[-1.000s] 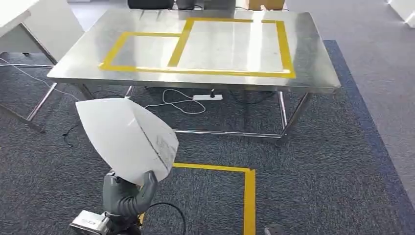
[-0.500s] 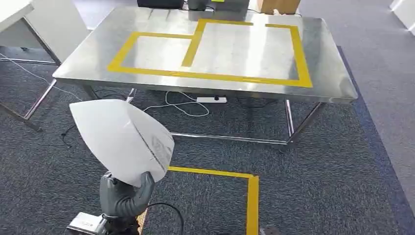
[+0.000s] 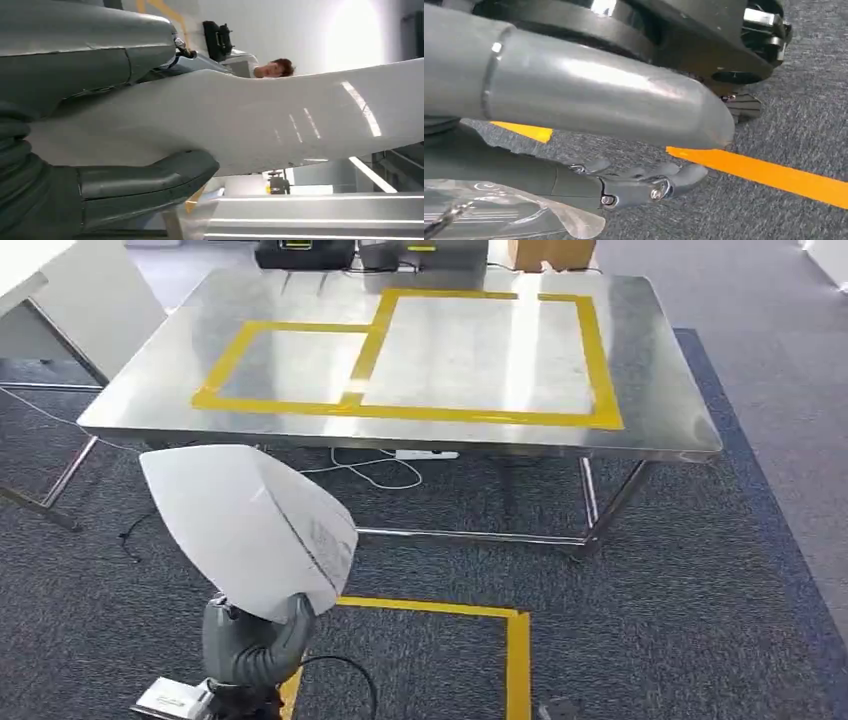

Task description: Take the parts from the cabinet and place them on the table.

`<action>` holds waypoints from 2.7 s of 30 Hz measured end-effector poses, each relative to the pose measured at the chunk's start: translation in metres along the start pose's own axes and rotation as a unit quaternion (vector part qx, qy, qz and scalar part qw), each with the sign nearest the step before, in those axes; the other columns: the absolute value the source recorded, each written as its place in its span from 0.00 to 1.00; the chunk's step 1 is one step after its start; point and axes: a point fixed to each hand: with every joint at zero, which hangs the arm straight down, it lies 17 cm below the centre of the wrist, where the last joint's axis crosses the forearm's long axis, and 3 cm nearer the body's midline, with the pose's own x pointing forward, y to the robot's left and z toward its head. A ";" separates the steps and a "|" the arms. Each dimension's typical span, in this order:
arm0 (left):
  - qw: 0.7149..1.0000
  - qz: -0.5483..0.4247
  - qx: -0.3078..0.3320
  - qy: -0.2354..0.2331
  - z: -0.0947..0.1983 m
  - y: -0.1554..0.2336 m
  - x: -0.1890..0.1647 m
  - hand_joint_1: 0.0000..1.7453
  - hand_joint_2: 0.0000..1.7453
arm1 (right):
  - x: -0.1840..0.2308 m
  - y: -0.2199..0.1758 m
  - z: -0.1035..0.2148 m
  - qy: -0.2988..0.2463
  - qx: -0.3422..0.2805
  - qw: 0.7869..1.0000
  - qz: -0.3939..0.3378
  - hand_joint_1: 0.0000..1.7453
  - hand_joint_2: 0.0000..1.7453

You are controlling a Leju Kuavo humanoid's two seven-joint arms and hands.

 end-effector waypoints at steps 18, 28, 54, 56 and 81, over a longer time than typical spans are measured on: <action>1.000 0.005 -0.002 -0.001 -0.001 -0.003 0.002 1.00 1.00 | -0.002 0.001 0.000 0.002 0.003 1.000 0.000 0.00 0.00; 1.000 0.004 -0.003 -0.003 -0.002 -0.002 0.002 1.00 1.00 | 0.002 0.000 0.000 -0.001 0.003 1.000 0.001 0.00 0.00; 1.000 0.005 -0.003 -0.003 -0.003 -0.003 0.002 1.00 1.00 | -0.002 0.000 0.000 0.003 0.002 1.000 0.001 0.00 0.00; 1.000 0.005 -0.002 -0.004 -0.003 -0.002 0.003 1.00 1.00 | -0.003 0.000 0.000 0.004 0.001 1.000 0.002 0.00 0.00; 0.998 -0.030 -0.024 -0.043 -0.005 -0.011 0.014 1.00 1.00 | 0.000 0.000 0.000 0.002 0.003 1.000 0.010 0.00 0.00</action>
